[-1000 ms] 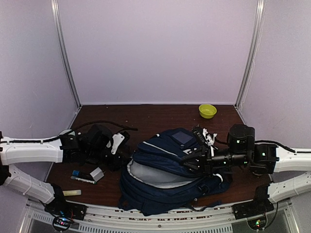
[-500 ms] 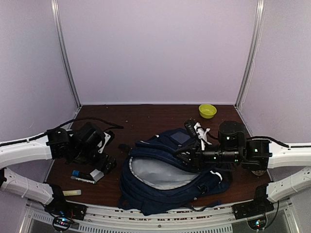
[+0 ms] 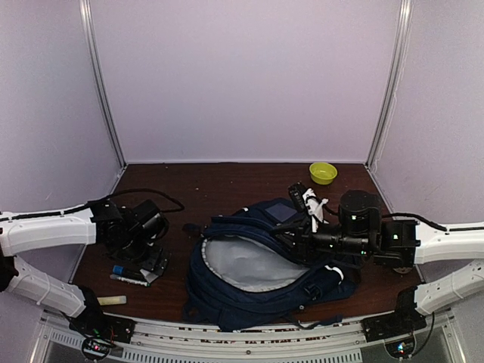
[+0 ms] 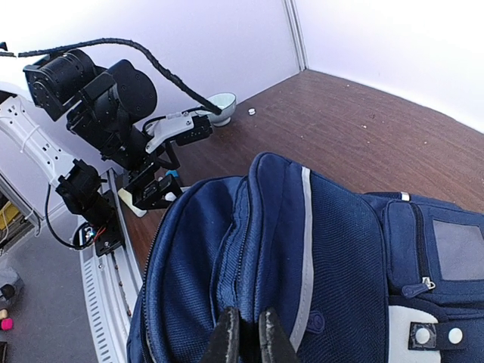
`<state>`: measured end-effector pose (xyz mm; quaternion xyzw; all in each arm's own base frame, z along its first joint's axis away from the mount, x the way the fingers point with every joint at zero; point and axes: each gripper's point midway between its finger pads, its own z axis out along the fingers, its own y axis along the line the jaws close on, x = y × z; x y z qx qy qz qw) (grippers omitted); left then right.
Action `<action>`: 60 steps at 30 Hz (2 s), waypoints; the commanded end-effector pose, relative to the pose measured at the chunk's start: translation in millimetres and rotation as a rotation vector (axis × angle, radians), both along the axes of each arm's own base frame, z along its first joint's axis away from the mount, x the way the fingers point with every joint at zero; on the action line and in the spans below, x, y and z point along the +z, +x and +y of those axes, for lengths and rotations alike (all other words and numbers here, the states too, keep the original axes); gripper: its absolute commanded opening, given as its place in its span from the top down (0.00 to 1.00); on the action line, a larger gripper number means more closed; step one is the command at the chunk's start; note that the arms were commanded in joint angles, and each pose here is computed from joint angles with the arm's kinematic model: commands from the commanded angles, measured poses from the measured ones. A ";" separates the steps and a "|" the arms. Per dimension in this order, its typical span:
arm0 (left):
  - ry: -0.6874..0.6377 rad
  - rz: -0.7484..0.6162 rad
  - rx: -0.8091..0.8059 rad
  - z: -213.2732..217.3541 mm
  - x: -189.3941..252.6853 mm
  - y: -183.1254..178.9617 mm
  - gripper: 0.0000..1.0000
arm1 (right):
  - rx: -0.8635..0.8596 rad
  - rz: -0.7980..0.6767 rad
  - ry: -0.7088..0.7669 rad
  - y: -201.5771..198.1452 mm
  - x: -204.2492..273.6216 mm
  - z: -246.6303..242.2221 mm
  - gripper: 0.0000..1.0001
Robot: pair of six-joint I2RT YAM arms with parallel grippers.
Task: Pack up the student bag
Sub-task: Unzip the second largest pocket of the student bag, then pick up the charger from the center of the board, then place the charger in the second largest pocket of the bag.
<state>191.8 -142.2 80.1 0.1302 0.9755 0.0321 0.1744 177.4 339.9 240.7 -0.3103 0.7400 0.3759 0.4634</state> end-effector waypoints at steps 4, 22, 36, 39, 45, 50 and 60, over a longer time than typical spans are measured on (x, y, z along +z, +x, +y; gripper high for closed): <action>-0.079 0.035 0.012 -6.9 -17.8 9.0 0.04 | -0.107 -0.076 -0.051 27.7 -8.1 -11.1 1.00; -0.068 0.126 0.020 -2.0 -49.4 -7.0 0.31 | -0.162 -0.084 -0.090 40.9 -24.8 -45.0 1.00; -0.124 0.086 -0.001 -22.7 -32.1 10.2 0.93 | -0.171 -0.059 -0.088 35.4 -29.1 -53.8 1.00; -0.152 0.063 -0.012 -30.8 -22.1 16.3 1.00 | -0.194 -0.046 -0.087 36.9 -32.3 -57.1 1.00; -0.242 -0.016 -0.039 -50.1 -2.1 28.0 1.00 | -0.328 -0.061 -0.060 51.6 -38.6 -74.2 1.00; -0.293 -0.121 -0.053 -56.6 22.9 36.5 1.00 | -0.423 -0.127 -0.057 63.6 -19.3 -88.0 1.00; -0.410 -0.239 -0.144 -78.7 56.0 37.4 1.00 | -0.578 -0.214 0.112 67.3 -14.9 -128.0 1.00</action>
